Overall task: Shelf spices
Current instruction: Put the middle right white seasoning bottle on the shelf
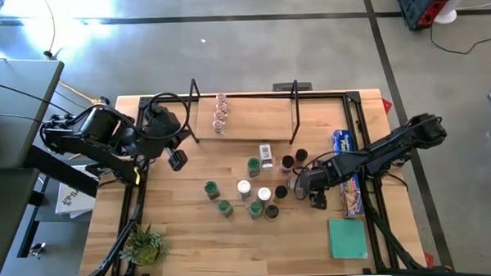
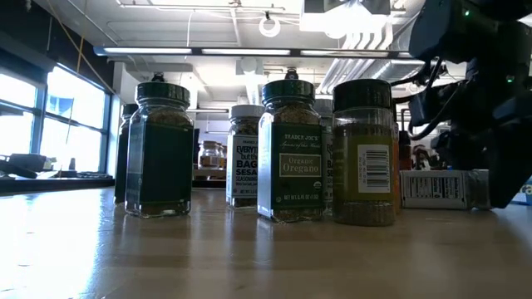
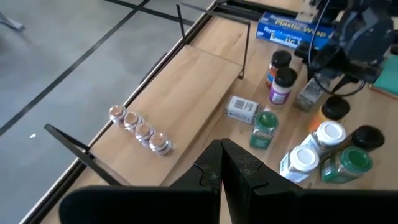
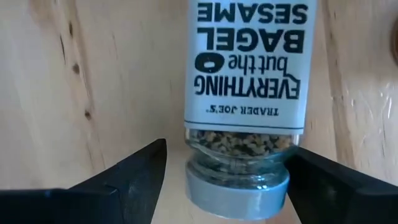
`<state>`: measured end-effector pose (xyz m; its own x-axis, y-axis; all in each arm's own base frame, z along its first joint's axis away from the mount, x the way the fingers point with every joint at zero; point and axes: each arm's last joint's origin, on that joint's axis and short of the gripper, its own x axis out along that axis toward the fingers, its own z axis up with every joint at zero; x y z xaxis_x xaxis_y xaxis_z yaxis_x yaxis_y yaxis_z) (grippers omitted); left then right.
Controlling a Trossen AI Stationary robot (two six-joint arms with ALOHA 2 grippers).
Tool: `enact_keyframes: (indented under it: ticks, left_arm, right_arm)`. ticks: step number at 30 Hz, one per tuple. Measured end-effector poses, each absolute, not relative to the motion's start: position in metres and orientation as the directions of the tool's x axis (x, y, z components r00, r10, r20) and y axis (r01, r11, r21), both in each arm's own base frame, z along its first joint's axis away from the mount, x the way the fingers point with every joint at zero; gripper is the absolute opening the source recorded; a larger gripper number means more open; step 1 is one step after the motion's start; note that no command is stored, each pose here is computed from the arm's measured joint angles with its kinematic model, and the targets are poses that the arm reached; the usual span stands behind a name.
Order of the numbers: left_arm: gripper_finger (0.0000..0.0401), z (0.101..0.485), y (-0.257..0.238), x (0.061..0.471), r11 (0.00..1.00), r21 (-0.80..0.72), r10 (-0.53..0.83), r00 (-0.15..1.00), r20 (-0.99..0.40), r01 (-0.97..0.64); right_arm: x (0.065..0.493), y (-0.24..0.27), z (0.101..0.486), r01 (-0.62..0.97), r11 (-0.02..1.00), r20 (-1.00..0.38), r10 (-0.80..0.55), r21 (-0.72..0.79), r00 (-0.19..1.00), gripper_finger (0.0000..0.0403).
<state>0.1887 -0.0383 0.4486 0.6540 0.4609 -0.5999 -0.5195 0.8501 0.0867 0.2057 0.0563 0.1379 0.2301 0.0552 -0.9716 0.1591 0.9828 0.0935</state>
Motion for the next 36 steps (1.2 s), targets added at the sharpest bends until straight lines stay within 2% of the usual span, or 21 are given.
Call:
enact_keyframes:
  ticks: [3,7,11,14,17,21,25,29,32,36]
  left_arm:
    - [0.0,0.45,-0.039,0.19,0.85,0.072,0.458,0.665,-0.59,-0.521]
    - [0.0,0.45,-0.038,0.191,0.848,0.063,0.46,0.67,-0.583,-0.527]
    - [0.0,0.451,-0.035,0.193,0.839,0.054,0.469,0.669,-0.577,-0.542]
    - [0.0,0.453,-0.032,0.196,0.848,0.014,0.441,0.689,-0.575,-0.531]
    - [0.0,0.456,-0.028,0.203,0.907,-0.046,0.311,0.74,-0.597,-0.419]
    - [0.0001,0.454,-0.016,0.22,0.967,-0.118,0.122,0.814,-0.569,-0.227]
    - [0.0008,0.43,0.006,0.244,0.976,-0.193,-0.021,0.84,-0.542,-0.099]
    - [0.0042,0.399,0.028,0.271,0.942,-0.333,-0.142,0.864,-0.484,-0.032]
    - [0.0087,0.379,0.041,0.289,0.886,-0.464,-0.214,0.866,-0.452,-0.024]
    - [0.0165,0.36,0.05,0.307,0.809,-0.588,-0.319,0.832,-0.455,-0.011]
  right_arm:
    - [0.205,0.056,0.137,0.168,0.981,-0.972,0.054,0.094,0.227,0.026]
    - [0.204,0.057,0.142,0.194,0.975,-0.981,0.076,0.11,0.177,0.0192]
    - [0.21,0.059,0.171,0.238,0.966,-0.993,0.076,0.096,0.088,0.0191]
    - [0.217,0.063,0.209,0.2,0.977,-0.997,0.069,0.075,0.034,0.0191]
    - [0.226,0.068,0.258,0.088,0.994,-0.995,0.057,0.064,0.078,0.0191]
    - [0.237,0.076,0.322,-0.135,0.989,-0.956,-0.017,-0.06,0.294,0.0191]
    - [0.248,0.079,0.369,-0.295,0.887,-0.852,-0.176,-0.354,0.493,0.0191]
    - [0.273,0.08,0.386,-0.389,0.693,-0.758,-0.358,-0.607,0.545,0.0191]
    - [0.299,0.08,0.386,-0.474,0.562,-0.729,-0.426,-0.678,0.536,0.0191]
    - [0.332,0.076,0.382,-0.495,0.501,-0.704,-0.489,-0.71,0.515,0.0191]
